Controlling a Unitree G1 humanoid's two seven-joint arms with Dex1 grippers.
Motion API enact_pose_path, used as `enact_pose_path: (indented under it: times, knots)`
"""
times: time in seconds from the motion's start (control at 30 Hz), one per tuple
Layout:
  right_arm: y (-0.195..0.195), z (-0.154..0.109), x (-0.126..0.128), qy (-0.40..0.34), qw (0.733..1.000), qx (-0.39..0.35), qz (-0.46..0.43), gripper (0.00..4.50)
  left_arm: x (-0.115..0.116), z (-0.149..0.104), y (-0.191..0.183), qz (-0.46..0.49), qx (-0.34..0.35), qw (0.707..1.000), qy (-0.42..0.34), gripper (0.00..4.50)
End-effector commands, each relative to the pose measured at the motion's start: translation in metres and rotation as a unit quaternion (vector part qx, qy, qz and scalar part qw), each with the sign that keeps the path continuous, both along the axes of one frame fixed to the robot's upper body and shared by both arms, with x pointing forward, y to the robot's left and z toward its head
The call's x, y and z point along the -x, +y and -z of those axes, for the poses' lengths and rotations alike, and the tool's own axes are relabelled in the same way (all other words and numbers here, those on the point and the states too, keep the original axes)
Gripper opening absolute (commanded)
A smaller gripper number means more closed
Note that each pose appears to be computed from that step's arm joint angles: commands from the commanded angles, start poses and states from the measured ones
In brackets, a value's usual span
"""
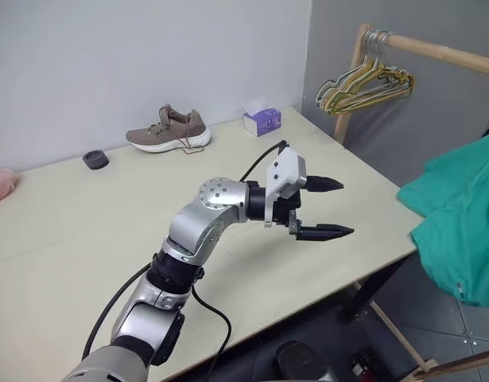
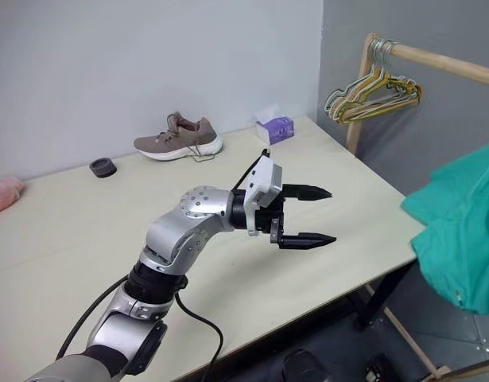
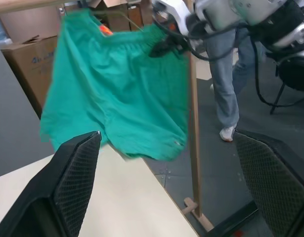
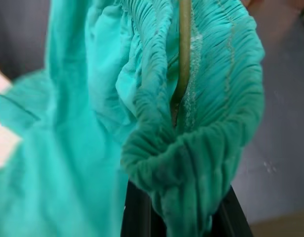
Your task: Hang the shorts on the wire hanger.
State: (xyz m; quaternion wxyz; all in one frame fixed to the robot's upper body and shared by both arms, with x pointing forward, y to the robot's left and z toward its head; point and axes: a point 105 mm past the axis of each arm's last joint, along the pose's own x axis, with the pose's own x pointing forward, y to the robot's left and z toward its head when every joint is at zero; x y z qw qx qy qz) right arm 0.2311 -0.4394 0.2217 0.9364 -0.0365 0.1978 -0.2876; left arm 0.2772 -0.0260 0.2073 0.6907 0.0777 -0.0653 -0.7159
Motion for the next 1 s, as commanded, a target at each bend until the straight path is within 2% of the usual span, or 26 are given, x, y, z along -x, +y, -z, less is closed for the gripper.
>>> enact_pose_path:
  times: [0.03,0.13,0.43,0.73,1.0]
  knots:
    - [-0.018,-0.020,0.001,-0.027,0.999,0.013,0.034,0.00,0.003,-0.016,-0.003,0.001,0.018,1.000,-0.018,4.48]
    - [-0.029,-0.020,0.000,-0.024,0.999,-0.012,0.045,0.00,0.003,-0.022,-0.004,0.003,0.025,1.000,-0.017,4.48]
    - [-0.045,-0.006,-0.007,0.052,0.997,-0.040,0.029,0.00,0.007,-0.033,-0.015,0.024,0.035,0.999,-0.031,4.48]
    - [-0.051,-0.008,-0.018,0.061,0.996,-0.064,0.015,0.00,0.018,-0.046,-0.035,0.066,0.047,0.996,-0.040,4.48]
    - [-0.058,-0.024,-0.029,0.069,0.997,-0.017,-0.024,0.00,0.020,-0.050,-0.040,0.073,0.054,0.995,-0.038,4.48]
